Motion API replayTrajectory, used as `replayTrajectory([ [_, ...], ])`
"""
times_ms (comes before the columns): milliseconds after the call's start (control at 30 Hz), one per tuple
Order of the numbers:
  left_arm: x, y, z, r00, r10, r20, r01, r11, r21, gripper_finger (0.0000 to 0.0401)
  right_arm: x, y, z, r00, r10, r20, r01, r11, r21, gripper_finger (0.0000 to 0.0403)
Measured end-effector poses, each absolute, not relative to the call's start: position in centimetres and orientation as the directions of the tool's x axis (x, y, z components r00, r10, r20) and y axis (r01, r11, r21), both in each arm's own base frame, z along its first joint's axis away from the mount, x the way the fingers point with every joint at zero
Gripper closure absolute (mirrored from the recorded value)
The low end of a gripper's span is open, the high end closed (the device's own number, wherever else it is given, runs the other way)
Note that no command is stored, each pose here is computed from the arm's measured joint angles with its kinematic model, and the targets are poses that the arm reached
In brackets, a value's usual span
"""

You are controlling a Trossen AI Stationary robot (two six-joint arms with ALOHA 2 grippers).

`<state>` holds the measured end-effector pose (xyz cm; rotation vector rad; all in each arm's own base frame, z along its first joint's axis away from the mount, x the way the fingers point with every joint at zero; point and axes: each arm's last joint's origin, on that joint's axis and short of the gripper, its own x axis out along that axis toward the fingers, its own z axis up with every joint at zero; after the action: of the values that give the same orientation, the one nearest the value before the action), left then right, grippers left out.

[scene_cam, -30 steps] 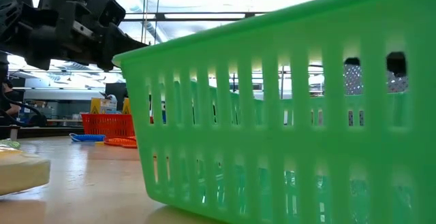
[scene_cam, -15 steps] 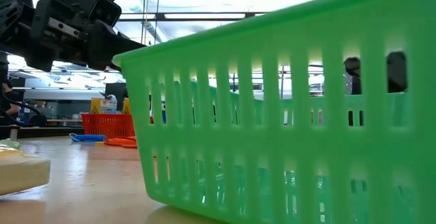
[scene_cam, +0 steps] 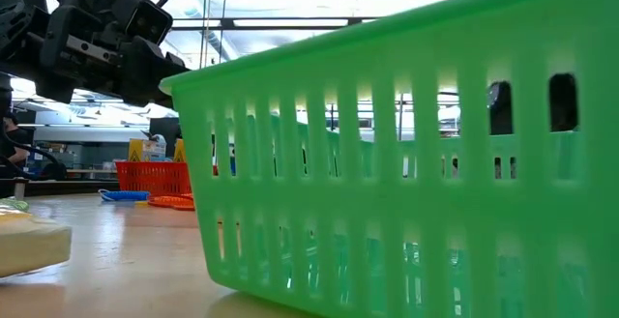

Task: Pick & Place Office Desk Supplies
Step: Adjust the shelf on the table

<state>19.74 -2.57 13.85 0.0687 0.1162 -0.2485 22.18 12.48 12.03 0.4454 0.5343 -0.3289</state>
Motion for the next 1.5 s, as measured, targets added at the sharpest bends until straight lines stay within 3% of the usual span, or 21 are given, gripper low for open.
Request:
replayTrajectory([
  [100, 19.7, -2.6, 13.9, 0.963, -0.24, -0.121, 0.248, 0.967, 0.055, 0.0393, 22.6, 12.1, 12.2, 0.81, -0.184, -0.557, 0.405, 0.862, 0.304, 0.0374],
  [167, 19.8, -2.6, 13.9, 0.964, -0.24, -0.113, 0.247, 0.967, 0.056, 0.0393, 22.7, 11.6, 12.0, 0.796, -0.209, -0.567, 0.428, 0.857, 0.285, 0.0393],
  [367, 19.8, -2.6, 14.1, 0.966, -0.239, -0.1, 0.246, 0.968, 0.055, 0.0393, 22.3, 10.0, 11.2, 0.707, -0.314, -0.633, 0.569, 0.785, 0.246, 0.0399],
  [567, 19.8, -2.6, 14.1, 0.966, -0.239, -0.1, 0.245, 0.968, 0.054, 0.0393, 22.1, 10.3, 10.7, 0.647, -0.101, -0.755, 0.523, 0.78, 0.345, 0.04],
  [700, 19.8, -2.6, 14.1, 0.965, -0.242, -0.099, 0.248, 0.967, 0.054, 0.0393, 22.1, 10.5, 11.1, 0.55, -0.049, -0.833, 0.569, 0.753, 0.331, 0.0401],
  [833, 19.8, -2.6, 14.1, 0.965, -0.244, -0.099, 0.25, 0.967, 0.054, 0.0393, 21.6, 10.4, 12.3, 0.333, -0.106, -0.937, 0.656, 0.74, 0.149, 0.0401],
  [967, 19.8, -2.6, 14.1, 0.964, -0.246, -0.098, 0.252, 0.966, 0.053, 0.0393, 20.4, 9.6, 14.5, 0.037, -0.267, -0.963, 0.693, 0.701, -0.168, 0.0402],
  [1100, 19.8, -2.6, 14.1, 0.964, -0.245, -0.098, 0.251, 0.966, 0.053, 0.0393, 20.4, 9.1, 17.7, -0.025, -0.467, -0.884, 0.73, 0.596, -0.336, 0.0402],
  [1267, 19.8, -2.6, 14.1, 0.966, -0.241, -0.095, 0.247, 0.968, 0.054, 0.0393, 21.3, 8.7, 19.4, 0.101, -0.646, -0.757, 0.782, 0.521, -0.341, 0.0402],
  [1500, 19.8, -2.6, 14.1, 0.966, -0.24, -0.097, 0.245, 0.968, 0.05, 0.0393, 22.5, 8.2, 18.9, 0.284, -0.766, -0.576, 0.825, 0.501, -0.26, 0.0403],
])
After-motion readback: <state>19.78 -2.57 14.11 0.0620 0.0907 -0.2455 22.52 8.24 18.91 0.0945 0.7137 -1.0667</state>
